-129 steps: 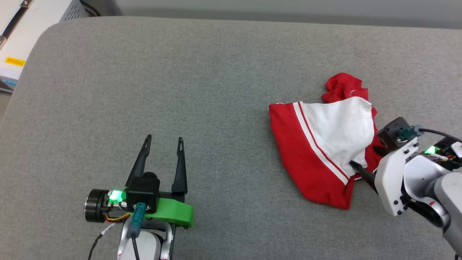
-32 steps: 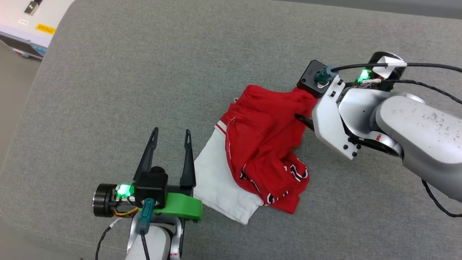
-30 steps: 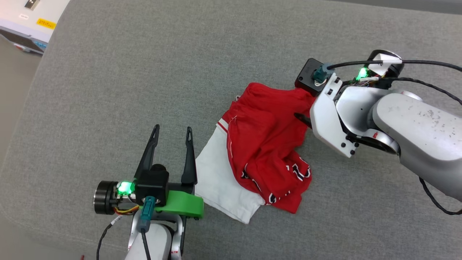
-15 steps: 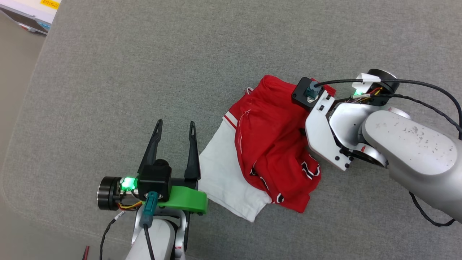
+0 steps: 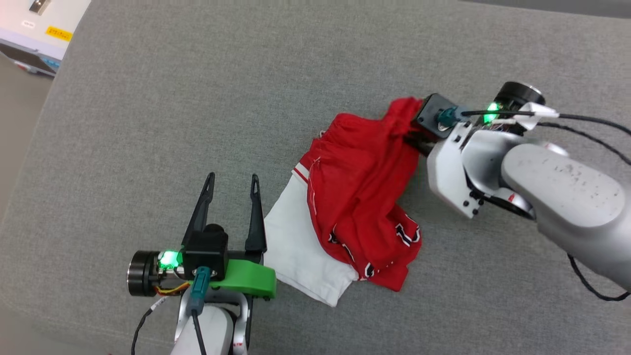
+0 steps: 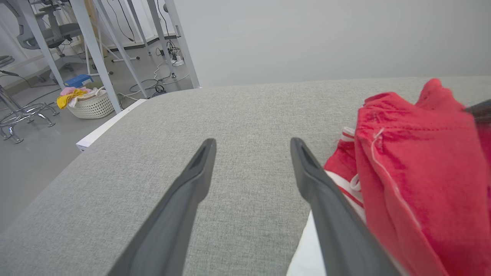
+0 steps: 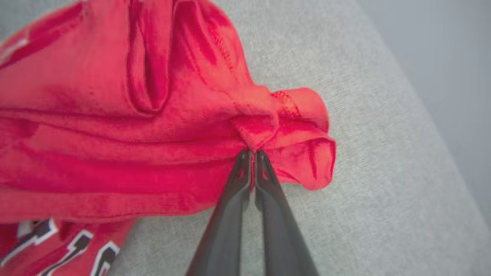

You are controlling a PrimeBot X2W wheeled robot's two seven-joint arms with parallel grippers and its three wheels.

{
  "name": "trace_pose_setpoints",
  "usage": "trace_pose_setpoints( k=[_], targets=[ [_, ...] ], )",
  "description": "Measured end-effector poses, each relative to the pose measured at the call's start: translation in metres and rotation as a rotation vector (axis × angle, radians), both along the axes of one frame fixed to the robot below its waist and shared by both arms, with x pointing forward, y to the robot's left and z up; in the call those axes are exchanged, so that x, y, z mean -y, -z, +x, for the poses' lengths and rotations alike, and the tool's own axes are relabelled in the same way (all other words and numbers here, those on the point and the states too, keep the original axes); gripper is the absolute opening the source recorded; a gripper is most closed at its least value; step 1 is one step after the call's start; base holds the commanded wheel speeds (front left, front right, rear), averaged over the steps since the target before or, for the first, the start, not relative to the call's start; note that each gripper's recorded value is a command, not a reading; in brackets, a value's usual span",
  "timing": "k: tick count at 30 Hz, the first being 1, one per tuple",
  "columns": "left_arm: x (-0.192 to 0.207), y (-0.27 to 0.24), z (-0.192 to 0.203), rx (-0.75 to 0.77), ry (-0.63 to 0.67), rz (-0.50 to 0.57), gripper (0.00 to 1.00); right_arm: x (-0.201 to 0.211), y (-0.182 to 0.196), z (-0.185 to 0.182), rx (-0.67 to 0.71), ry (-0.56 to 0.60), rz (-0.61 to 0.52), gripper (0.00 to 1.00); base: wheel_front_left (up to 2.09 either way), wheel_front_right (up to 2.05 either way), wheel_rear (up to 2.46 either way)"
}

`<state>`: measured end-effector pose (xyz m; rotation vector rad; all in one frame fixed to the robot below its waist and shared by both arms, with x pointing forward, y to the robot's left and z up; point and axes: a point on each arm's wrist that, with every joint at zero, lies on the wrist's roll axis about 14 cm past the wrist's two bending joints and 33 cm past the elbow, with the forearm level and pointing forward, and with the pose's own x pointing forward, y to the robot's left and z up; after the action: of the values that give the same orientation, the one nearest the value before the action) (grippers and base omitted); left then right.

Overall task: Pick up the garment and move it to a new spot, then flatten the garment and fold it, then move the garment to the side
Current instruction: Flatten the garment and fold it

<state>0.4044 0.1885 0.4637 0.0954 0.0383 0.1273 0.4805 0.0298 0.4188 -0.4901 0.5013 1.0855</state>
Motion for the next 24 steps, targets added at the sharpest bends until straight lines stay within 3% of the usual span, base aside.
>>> trace_pose_setpoints(
  k=[8, 9, 11, 17, 24],
  targets=[
    [0.006, -0.008, -0.016, 0.015, 0.021, -0.006, 1.0, 0.04, -0.091, 0.026, 0.243, 0.079, 0.146, 0.0, 0.0, 0.0, 0.0],
    [0.011, -0.011, -0.021, 0.023, 0.037, -0.007, 1.0, 0.071, -0.117, 0.024, 0.305, 0.141, 0.179, 0.0, 0.0, 0.0, 0.0],
    [0.014, -0.013, -0.023, 0.028, 0.049, -0.01, 1.0, 0.094, -0.125, 0.019, 0.325, 0.191, 0.185, 0.0, 0.0, 0.0, 0.0],
    [0.027, -0.016, -0.028, 0.038, 0.088, -0.018, 1.0, 0.176, -0.133, -0.006, 0.36, 0.39, 0.159, 0.0, 0.0, 0.0, 0.0],
    [0.041, -0.019, -0.03, 0.048, 0.131, -0.024, 1.0, 0.239, -0.099, -0.069, 0.281, 0.65, 0.129, 0.0, 0.0, 0.0, 0.0]
  ],
)
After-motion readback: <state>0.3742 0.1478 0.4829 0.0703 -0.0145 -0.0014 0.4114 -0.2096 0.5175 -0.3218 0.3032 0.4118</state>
